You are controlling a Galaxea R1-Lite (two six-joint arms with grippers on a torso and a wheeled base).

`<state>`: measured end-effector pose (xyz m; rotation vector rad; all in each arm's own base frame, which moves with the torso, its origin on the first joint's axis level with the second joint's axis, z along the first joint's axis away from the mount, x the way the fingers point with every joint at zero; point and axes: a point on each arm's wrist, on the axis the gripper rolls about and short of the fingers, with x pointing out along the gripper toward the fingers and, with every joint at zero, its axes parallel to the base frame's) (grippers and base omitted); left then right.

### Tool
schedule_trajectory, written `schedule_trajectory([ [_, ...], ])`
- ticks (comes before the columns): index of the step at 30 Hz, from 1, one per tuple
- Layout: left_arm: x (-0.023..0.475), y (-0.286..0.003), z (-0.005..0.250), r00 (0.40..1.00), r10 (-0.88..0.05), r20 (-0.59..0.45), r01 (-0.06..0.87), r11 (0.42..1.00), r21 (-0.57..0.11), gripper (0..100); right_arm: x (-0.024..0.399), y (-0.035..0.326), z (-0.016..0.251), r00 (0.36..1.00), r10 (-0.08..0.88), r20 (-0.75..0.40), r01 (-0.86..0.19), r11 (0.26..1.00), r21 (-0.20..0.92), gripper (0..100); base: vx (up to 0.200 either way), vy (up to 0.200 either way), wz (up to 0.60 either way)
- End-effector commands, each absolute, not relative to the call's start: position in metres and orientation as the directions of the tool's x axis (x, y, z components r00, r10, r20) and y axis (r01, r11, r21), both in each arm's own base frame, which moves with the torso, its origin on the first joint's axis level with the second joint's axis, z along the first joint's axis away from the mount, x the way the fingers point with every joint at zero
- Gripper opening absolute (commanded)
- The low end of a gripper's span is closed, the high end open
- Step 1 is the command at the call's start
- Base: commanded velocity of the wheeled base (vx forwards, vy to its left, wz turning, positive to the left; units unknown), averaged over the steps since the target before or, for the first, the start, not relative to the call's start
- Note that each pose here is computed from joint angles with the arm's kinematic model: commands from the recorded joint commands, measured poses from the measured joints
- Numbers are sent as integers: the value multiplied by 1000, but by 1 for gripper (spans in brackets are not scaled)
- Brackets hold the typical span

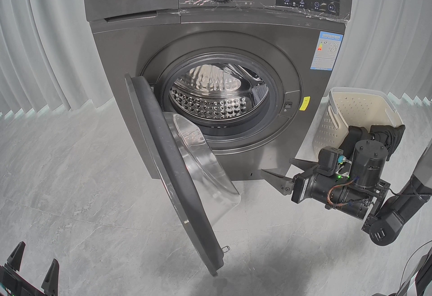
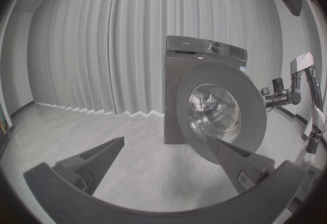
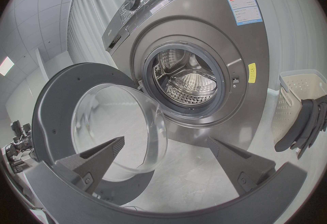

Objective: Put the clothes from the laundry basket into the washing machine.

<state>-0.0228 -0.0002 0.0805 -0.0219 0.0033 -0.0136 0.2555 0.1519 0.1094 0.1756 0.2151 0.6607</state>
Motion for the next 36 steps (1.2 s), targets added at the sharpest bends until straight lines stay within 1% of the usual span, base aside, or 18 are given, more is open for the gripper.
schedule_trajectory([
  [1,-23,0,76,1000,-14,0,14,1000,-23,100,277,154,99,794,587,-156,-549,804,228,100,0,0,0],
  [3,-23,0,76,1000,-14,0,14,1000,-23,100,290,158,89,804,569,-173,-529,817,227,100,0,0,0],
  [7,-23,0,76,1000,-14,0,14,1000,-23,100,299,165,76,806,552,-214,-509,830,226,100,0,0,0],
  [12,-23,0,76,1000,-14,0,14,1000,-23,100,310,176,59,794,552,-255,-506,832,225,100,0,0,0],
  [18,-23,0,76,1000,-14,0,14,1000,-23,100,312,194,46,768,574,-285,-529,819,224,100,0,0,0],
  [23,-23,0,76,1000,-14,0,14,1000,-21,100,301,208,43,738,608,-292,-566,794,224,100,0,0,0],
  [24,-23,0,76,1000,-14,0,14,1000,-21,100,296,214,43,725,624,-292,-583,781,224,100,0,0,0],
  [27,-23,0,76,1000,-15,0,15,1000,-21,100,290,220,47,712,643,-282,-601,766,227,100,0,0,0],
  [36,-23,0,76,1000,-14,0,14,1000,-21,100,293,223,54,713,658,-242,-616,753,231,100,0,0,0],
])
